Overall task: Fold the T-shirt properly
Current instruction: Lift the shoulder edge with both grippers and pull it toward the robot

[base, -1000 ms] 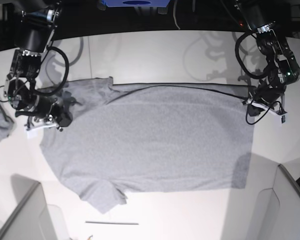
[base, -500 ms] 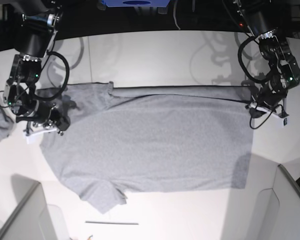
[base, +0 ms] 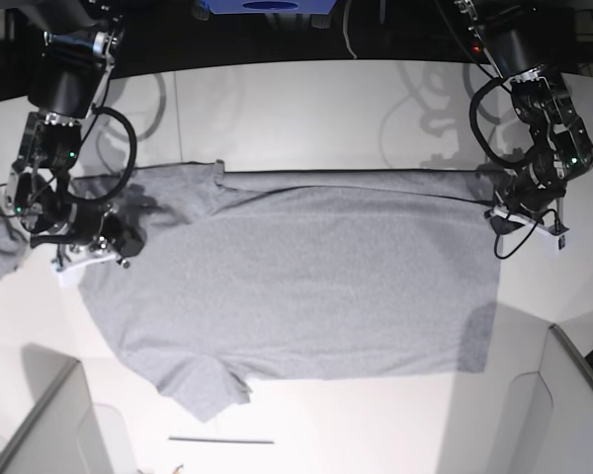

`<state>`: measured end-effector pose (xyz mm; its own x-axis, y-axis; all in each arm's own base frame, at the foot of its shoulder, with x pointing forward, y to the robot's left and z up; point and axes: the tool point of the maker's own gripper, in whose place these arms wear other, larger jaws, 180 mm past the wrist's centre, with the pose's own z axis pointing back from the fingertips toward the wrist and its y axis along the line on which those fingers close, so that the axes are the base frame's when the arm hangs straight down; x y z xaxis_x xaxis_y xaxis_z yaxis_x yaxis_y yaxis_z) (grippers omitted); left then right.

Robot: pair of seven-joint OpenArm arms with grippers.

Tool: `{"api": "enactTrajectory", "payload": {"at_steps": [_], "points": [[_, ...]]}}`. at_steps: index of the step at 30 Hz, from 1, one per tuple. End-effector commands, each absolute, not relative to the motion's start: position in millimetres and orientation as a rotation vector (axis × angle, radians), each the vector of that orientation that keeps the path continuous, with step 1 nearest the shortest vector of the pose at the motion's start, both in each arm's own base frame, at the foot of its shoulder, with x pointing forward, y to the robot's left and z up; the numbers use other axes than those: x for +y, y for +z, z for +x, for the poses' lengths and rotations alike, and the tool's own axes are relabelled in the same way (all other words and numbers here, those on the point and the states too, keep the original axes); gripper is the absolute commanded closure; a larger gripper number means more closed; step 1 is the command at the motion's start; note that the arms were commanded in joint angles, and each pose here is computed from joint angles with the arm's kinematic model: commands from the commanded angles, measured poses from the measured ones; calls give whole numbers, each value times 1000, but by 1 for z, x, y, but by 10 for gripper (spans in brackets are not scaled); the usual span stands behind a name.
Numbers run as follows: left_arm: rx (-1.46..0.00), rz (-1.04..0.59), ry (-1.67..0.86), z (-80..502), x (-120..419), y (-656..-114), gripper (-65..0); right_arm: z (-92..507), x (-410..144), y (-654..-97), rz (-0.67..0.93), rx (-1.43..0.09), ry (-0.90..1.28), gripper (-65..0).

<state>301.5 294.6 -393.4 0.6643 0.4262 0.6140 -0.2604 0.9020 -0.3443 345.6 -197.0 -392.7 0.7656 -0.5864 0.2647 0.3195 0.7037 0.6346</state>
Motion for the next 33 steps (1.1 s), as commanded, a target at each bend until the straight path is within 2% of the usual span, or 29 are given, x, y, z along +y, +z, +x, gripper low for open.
{"api": "enactTrajectory", "payload": {"at_steps": [1, 6, 9, 15, 29, 30, 31, 33], "points": [[-804, -216, 379, 310, 305, -377, 0, 362, -199, -368, 640, -540, -499, 0], [-819, -206, 373, 314, 311, -370, 0, 376, -190, -346, 704, -553, -474, 0], [-839, -208, 370, 322, 312, -363, 0, 382, -191, -355, 716, -521, -509, 0], [-854, -212, 367, 329, 311, -359, 0, 381, -210, -380, 597, -518, -545, 0], [-853, -243, 403, 344, 313, -362, 0, 376, -212, -384, 592, -513, -559, 0], [-852, -244, 408, 344, 314, -362, -63, 375, -214, -384, 587, -519, -560, -48], [-852, -243, 409, 344, 314, -362, -155, 374, -218, -384, 583, -537, -575, -155], [-863, -243, 410, 345, 316, -359, -313, 370, -232, -382, 561, -600, -616, -297]]}}
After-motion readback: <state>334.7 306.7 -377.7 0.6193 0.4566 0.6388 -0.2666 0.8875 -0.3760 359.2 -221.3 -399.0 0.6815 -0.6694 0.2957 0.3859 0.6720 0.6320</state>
